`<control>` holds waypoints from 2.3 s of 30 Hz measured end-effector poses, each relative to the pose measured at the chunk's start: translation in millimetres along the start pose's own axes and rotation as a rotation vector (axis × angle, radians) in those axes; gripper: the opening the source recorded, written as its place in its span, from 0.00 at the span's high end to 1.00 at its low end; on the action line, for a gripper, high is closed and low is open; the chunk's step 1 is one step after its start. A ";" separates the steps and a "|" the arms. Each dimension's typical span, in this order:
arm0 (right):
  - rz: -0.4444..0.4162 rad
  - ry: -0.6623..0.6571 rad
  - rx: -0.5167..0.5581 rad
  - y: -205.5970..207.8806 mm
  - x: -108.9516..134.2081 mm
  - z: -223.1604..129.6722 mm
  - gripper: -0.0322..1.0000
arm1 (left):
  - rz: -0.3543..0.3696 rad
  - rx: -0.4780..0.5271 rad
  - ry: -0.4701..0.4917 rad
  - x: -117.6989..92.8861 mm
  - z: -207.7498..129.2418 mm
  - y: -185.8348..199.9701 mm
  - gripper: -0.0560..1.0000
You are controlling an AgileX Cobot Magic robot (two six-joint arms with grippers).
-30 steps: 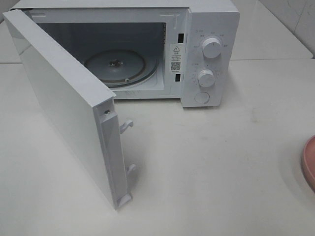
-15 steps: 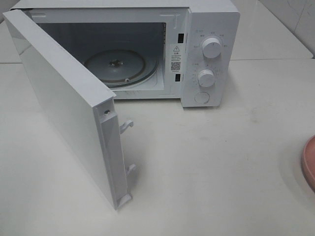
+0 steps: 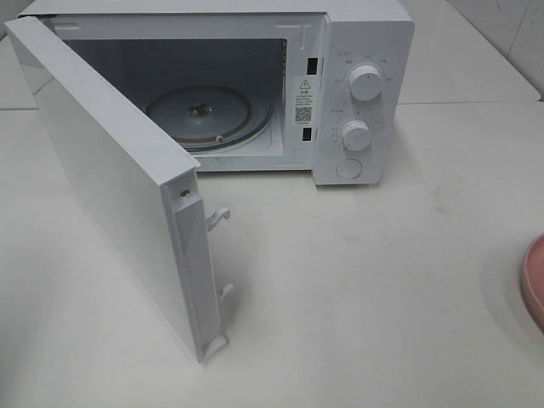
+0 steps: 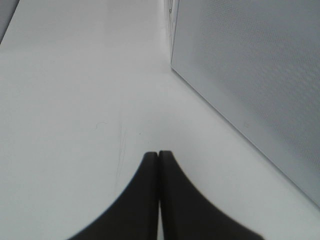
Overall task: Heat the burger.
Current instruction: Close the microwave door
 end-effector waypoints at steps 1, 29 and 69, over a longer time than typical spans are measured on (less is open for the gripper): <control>0.000 0.000 0.000 0.0 0.0 0.0 0.25 | 0.001 -0.018 0.011 0.9 5.8 -9.9 0.95; 0.000 0.000 0.000 0.0 0.0 0.0 0.25 | -0.060 -0.367 -0.124 -19.6 12.2 -124.8 0.95; 0.001 0.000 0.000 0.0 0.1 0.0 0.25 | -0.407 -0.407 -0.064 -168.8 32.9 -203.0 0.95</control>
Point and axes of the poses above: a point on each arm's last joint axis where the gripper is mounted, y pointing back along that axis away from the gripper, x along the wrist's bending axis when the last joint is at zero, z = x × y, the point moved 6 cm from there along -y, pointing out along that axis toward the gripper, and after that the axes turned 2 degrees about -y, right-handed, at the moved point
